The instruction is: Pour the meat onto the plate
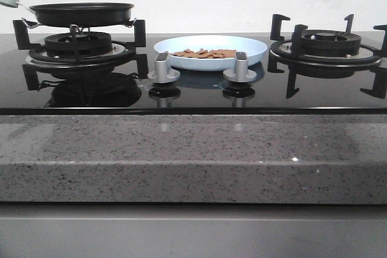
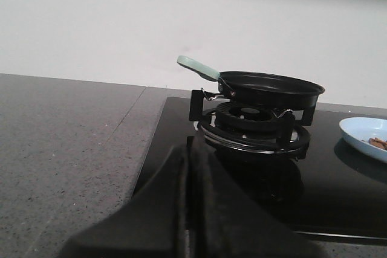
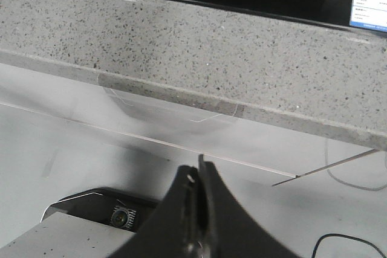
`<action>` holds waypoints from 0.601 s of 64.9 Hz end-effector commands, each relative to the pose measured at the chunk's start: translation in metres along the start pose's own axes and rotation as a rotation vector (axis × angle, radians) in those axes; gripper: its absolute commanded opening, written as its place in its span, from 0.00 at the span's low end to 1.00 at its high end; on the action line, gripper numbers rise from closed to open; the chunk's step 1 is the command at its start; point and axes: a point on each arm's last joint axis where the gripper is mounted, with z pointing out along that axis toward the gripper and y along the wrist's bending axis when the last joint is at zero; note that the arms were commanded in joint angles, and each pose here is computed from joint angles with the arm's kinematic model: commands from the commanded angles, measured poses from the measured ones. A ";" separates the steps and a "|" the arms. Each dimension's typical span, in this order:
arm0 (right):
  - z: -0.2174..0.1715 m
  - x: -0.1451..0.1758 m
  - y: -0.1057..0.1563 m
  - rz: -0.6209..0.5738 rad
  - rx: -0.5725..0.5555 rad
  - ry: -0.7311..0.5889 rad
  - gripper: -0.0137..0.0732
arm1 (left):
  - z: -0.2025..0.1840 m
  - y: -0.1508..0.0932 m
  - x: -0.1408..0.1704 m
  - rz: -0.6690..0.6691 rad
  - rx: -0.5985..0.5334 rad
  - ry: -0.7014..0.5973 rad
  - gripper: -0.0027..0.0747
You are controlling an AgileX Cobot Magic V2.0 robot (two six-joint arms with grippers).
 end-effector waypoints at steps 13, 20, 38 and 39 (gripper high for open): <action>-0.004 -0.009 0.000 -0.002 0.004 -0.067 0.02 | -0.002 -0.001 -0.007 -0.007 0.011 -0.097 0.01; -0.004 -0.009 0.000 -0.002 0.004 -0.067 0.02 | -0.002 -0.001 -0.007 -0.007 0.011 -0.097 0.01; 0.013 0.007 -0.011 -0.043 0.113 -0.438 0.02 | -0.002 -0.001 -0.007 -0.007 0.010 -0.095 0.01; 0.015 0.009 -0.012 -0.041 0.119 -0.463 0.02 | -0.002 -0.001 -0.007 -0.007 0.010 -0.095 0.01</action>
